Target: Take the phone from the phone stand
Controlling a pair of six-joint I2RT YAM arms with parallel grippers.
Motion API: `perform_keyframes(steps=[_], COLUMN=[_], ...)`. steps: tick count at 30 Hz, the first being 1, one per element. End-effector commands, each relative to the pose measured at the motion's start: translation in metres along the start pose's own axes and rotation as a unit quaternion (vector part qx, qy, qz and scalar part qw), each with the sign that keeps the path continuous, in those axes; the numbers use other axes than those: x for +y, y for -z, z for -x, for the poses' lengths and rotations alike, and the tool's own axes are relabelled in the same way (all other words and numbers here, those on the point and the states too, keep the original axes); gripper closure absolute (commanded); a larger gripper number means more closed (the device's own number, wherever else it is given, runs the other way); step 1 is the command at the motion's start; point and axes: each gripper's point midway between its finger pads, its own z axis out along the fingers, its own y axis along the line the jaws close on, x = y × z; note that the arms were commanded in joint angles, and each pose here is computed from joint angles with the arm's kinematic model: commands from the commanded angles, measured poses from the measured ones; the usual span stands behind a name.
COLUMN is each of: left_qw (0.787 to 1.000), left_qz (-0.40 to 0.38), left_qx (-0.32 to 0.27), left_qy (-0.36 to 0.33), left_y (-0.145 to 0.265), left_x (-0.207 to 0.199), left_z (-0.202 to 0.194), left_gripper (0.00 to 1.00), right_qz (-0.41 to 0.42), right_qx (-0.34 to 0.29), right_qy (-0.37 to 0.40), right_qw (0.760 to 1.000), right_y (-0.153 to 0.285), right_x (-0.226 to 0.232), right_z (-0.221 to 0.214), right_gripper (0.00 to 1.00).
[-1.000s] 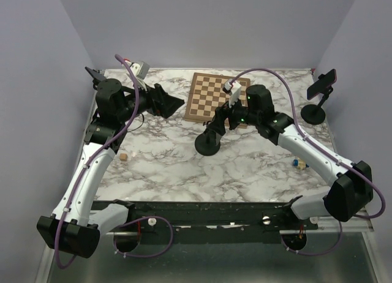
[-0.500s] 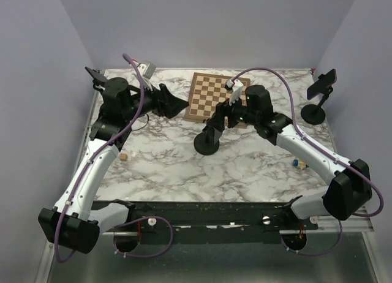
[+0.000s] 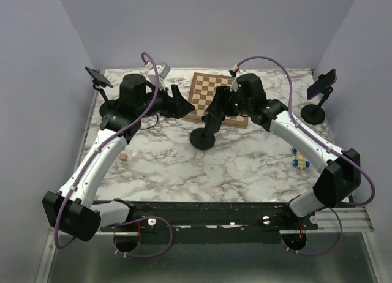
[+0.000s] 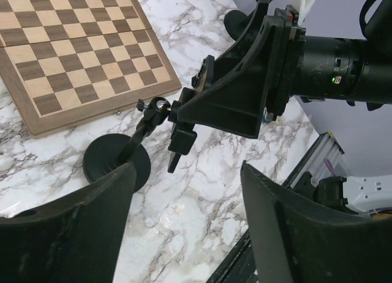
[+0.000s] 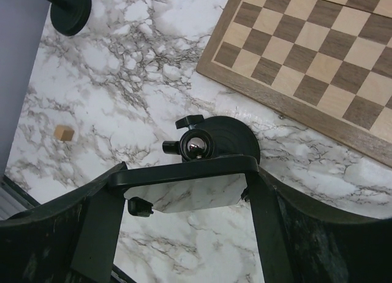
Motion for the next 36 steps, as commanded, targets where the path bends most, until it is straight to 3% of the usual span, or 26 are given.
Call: perform_keyframes(steps=[1,3,6,12,18,25,32,36], left_qw=[0.999,0.998,0.997,0.997,0.993,0.99,0.988,0.987], left_qz=[0.032,0.052,0.066,0.045,0.038,-0.002,0.0,-0.004], left_qx=[0.015,0.023,0.024,0.0,-0.004,-0.035,-0.107,-0.113], left_qy=[0.003,0.004,-0.014,-0.069,-0.112,-0.134,-0.111,-0.115], left_y=[-0.008,-0.013,-0.019,-0.023,-0.025,-0.02,-0.005,-0.008], left_x=[0.007,0.01,0.005,-0.014,-0.016,-0.033,-0.035,-0.037], left_z=[-0.008,-0.017,-0.028,-0.039,-0.042,-0.04,-0.031,-0.039], left_gripper=[0.28,0.38,0.43,0.44,0.44,0.45,0.45,0.46], right_qz=[-0.072,-0.071,-0.077,-0.08,-0.152,-0.198,-0.241,-0.239], right_qx=[0.046,0.053,0.067,0.064,0.042,-0.011,-0.024,-0.031], right_qy=[-0.067,-0.072,-0.077,-0.077,-0.063,-0.042,-0.026,-0.021], right_qw=[0.994,0.993,0.992,0.992,0.986,0.979,0.97,0.97], right_y=[-0.002,-0.006,-0.01,-0.01,0.0,0.021,0.027,0.024], right_x=[-0.016,-0.016,-0.017,-0.018,-0.022,-0.008,-0.007,0.001], right_z=[-0.013,-0.015,-0.02,-0.018,-0.01,0.0,-0.002,-0.003], right_gripper=[0.99,0.99,0.99,0.99,0.99,0.99,0.99,0.99])
